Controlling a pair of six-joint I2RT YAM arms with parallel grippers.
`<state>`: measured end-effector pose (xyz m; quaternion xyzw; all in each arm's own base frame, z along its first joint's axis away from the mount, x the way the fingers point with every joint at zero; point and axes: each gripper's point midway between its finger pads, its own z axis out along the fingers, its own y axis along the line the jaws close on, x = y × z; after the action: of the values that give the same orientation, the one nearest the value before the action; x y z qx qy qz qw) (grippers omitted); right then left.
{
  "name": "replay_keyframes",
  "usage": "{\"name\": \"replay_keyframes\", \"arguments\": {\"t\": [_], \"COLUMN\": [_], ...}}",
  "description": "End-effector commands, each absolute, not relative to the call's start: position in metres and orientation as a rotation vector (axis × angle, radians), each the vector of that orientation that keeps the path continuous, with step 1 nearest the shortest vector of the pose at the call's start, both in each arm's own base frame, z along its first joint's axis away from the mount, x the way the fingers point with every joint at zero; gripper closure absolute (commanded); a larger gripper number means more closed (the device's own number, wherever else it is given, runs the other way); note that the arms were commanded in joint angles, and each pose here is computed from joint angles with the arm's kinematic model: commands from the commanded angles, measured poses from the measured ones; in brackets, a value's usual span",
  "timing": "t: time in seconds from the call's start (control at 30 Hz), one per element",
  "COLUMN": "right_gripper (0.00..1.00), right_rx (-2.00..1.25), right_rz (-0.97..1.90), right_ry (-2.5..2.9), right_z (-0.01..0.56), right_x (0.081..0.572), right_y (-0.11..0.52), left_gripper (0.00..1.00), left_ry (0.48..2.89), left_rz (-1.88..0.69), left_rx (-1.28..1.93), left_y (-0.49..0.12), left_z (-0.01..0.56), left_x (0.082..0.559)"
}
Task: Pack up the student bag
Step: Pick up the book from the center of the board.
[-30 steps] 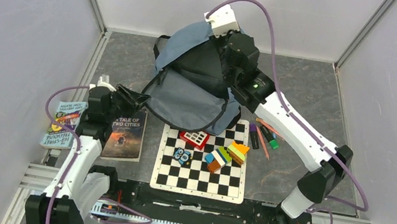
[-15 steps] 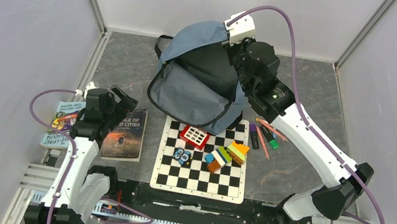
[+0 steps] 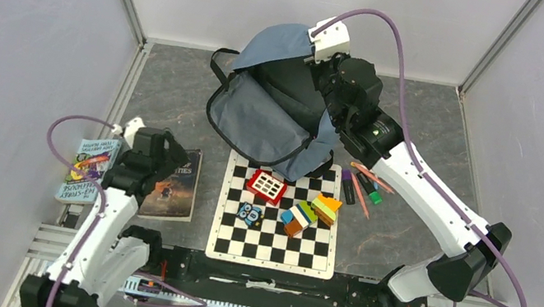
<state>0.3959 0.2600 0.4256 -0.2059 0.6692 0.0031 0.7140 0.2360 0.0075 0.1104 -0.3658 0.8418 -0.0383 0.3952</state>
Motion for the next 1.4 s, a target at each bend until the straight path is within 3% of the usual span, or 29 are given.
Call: {"name": "replay_keyframes", "arguments": {"t": [0.0, 0.23, 0.57, 0.83, 0.93, 1.0, 1.27, 1.37], "right_gripper": [1.0, 1.0, 1.0, 1.0, 1.0, 1.0, 1.0, 1.0], "right_rx": [-0.39, -0.407, -0.431, -0.413, -0.415, -0.416, -0.415, -0.419], "right_rz": [0.049, 0.077, 0.082, 0.082, 0.085, 0.087, 0.081, 0.081], "right_ry": [1.418, 1.412, 1.409, 1.379, 1.379, 1.38, 1.381, 1.383], "right_z": [0.454, 0.454, 0.448, 0.458, 0.457, 0.456, 0.454, 0.452], "right_x": [0.388, 0.386, 0.384, 0.38, 0.38, 0.379, 0.378, 0.377], "right_y": [0.251, 0.254, 0.256, 0.251, 0.251, 0.251, 0.249, 0.249], "left_gripper": [0.0, 0.0, 0.01, 0.12, 0.23, 0.35, 0.93, 0.98], "left_ry": [2.248, 2.446, 2.649, 2.809, 2.859, 2.864, 2.857, 2.807], "left_rz": [0.026, 0.131, 0.356, 0.433, 0.43, 0.435, 0.308, 0.213], "left_rx": [-0.746, -0.518, -0.362, -0.234, -0.189, -0.177, -0.17, -0.18], "left_y": [-0.011, -0.047, -0.043, -0.036, -0.039, -0.037, -0.047, -0.055], "left_z": [0.1, 0.078, 0.05, 0.02, 0.01, 0.009, 0.017, 0.033], "left_x": [0.237, 0.254, 0.268, 0.259, 0.257, 0.257, 0.258, 0.261]}}
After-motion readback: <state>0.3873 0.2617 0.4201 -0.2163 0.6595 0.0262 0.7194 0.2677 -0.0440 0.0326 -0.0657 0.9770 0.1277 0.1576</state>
